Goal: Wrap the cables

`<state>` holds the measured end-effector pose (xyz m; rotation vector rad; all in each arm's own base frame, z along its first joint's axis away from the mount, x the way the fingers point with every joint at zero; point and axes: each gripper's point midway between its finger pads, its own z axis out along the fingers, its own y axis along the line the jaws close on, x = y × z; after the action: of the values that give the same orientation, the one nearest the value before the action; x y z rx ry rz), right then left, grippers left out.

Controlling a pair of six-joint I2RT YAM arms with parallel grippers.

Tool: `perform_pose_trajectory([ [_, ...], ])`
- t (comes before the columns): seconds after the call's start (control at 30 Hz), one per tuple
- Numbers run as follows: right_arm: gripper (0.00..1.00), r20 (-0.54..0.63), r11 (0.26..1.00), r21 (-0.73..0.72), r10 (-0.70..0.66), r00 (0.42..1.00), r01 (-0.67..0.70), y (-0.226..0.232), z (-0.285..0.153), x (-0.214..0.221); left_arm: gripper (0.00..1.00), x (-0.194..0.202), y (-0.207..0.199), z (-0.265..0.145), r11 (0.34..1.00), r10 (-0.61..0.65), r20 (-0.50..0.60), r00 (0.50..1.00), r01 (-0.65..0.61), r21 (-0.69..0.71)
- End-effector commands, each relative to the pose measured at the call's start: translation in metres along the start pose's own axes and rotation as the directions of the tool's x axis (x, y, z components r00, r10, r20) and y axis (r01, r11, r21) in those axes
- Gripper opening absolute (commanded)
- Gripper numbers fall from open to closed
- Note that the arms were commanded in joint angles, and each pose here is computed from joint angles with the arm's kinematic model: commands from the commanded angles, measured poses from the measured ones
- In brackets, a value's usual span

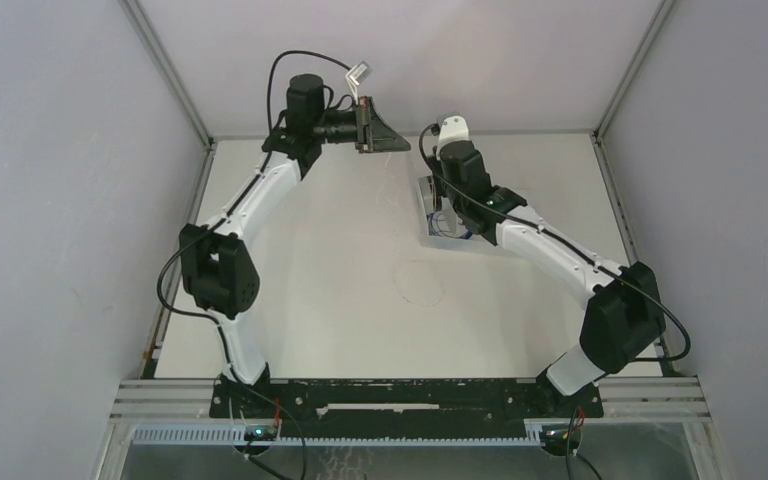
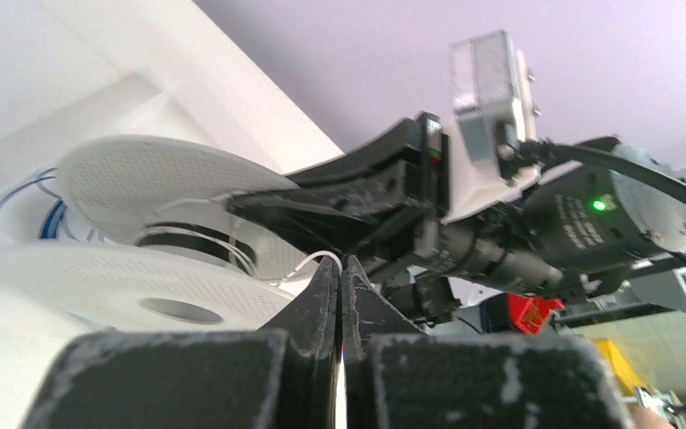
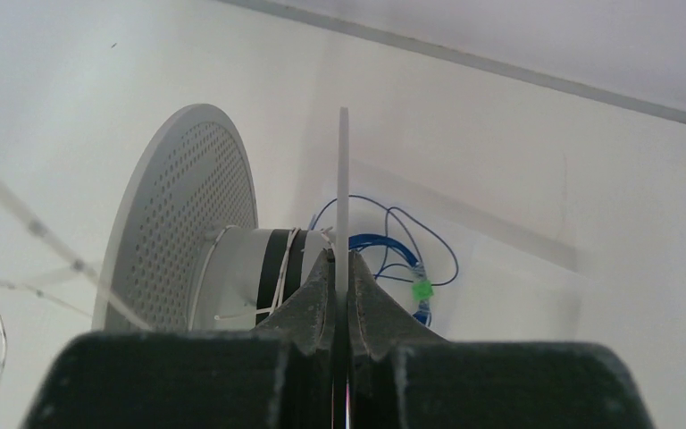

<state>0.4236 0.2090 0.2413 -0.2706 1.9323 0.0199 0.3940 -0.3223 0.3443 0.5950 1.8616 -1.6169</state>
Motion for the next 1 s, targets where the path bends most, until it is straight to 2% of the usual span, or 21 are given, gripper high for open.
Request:
perform_pose_trajectory([
  [0.0, 0.00, 0.118, 0.994, -0.112, 0.011, 0.993, 0.002, 0.012, -0.024, -0.039, 0.00, -0.027, 0.010, -0.012, 0.990, 0.122, 0.039, 0.992, -0.120, -0.071],
  [0.2, 0.00, 0.130, 0.977, -0.212, 0.027, 0.991, 0.002, 0.023, -0.036, -0.046, 0.00, -0.024, 0.052, -0.021, 0.983, 0.111, 0.021, 0.994, -0.107, -0.148],
  [0.5, 0.00, 0.123, 0.948, -0.311, 0.112, 0.986, -0.069, 0.022, -0.051, -0.065, 0.03, 0.003, 0.103, -0.029, 0.965, 0.101, -0.047, 0.994, -0.109, -0.239],
  [0.97, 0.00, 0.120, 0.925, -0.328, 0.245, 0.962, -0.195, -0.001, -0.064, -0.109, 0.20, 0.060, 0.132, -0.028, 0.949, 0.076, -0.136, 0.988, -0.113, -0.295],
])
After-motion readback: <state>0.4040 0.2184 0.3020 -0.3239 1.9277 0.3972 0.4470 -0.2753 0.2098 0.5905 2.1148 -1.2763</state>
